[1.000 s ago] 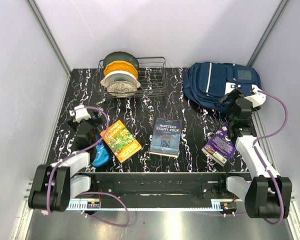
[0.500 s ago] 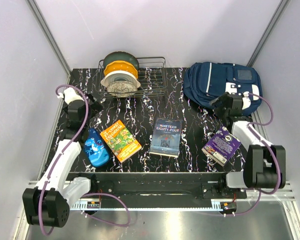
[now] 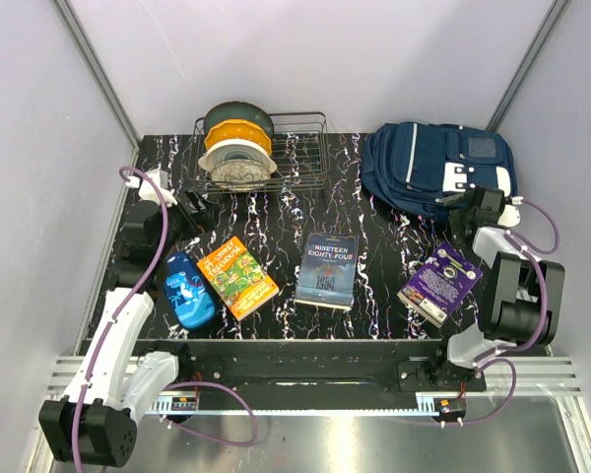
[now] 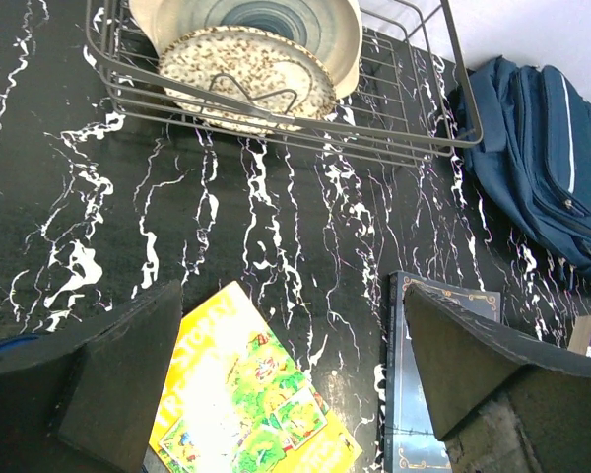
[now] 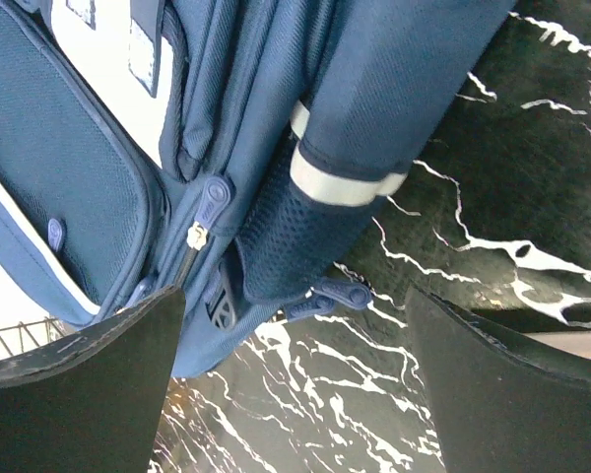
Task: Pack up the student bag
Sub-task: Unzip the student bag at the center of the board.
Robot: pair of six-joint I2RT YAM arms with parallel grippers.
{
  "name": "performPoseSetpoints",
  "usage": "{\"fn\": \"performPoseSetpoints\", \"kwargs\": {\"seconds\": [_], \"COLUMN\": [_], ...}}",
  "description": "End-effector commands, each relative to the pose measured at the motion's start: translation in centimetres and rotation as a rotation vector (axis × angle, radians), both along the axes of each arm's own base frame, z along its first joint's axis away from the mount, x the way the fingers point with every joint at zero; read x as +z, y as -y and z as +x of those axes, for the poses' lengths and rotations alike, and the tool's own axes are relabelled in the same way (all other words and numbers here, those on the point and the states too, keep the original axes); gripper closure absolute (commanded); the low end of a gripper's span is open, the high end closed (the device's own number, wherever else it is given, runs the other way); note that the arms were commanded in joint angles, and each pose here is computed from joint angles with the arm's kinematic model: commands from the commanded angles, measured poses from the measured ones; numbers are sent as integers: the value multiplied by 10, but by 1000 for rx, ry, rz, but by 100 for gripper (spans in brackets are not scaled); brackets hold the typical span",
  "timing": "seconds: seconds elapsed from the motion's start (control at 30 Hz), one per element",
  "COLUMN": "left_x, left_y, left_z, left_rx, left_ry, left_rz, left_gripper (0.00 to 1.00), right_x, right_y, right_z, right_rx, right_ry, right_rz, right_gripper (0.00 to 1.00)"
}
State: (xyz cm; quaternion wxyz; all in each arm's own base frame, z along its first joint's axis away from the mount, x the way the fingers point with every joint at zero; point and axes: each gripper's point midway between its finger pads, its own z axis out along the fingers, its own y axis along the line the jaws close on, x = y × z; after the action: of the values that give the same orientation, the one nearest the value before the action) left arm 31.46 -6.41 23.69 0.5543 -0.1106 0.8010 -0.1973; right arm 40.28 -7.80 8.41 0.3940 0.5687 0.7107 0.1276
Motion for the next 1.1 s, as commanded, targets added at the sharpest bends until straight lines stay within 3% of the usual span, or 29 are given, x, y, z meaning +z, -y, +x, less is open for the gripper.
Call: {"fn": "performPoseSetpoints", "kwargs": {"seconds": [0.0,0.27,0.4,0.53,0.57,0.63,0.67,0.73,0.77,0.87,1.07], "left_x": [15,11,10,11,12,14,13,12,12,8,4], "left_y": [10,14,15,14,16,16,17,18,20,26,35], "left_z": [-1,0,-2,-4,-5,-5,-6,-6,-6,-6,-5], "left_rx": [-68,-91,-99,-97,-106,-110,-114,-120,-132,-162,-222], "left_ry": [40,15,12,15,16,23,21,20,25,20,5], "left_rz": [-4,-6,-7,-7,-10,-8,-10,-12,-18,-32,-34], "left_gripper": [1,1,1,1,1,1,1,1,1,1,1], "right_x": [13,-20,-34,-33,-33,-29,-26,-18,-12,6,18], "right_y": [14,33,30,25,25,22,20,19,16,8,-6], "right_z": [33,62,68,72,70,71,69,71,71,74,57], "right_rx": [6,-35,2,21,25,38,53,68,97,202,403], "right_ry": [74,60,57,127,135,163,174,204,215,247,164], "right_rz": [-9,5,41,56,58,60,57,45,32,-21,-137], "right_gripper": [0,0,14,43,56,63,82,88,99,100,100]}}
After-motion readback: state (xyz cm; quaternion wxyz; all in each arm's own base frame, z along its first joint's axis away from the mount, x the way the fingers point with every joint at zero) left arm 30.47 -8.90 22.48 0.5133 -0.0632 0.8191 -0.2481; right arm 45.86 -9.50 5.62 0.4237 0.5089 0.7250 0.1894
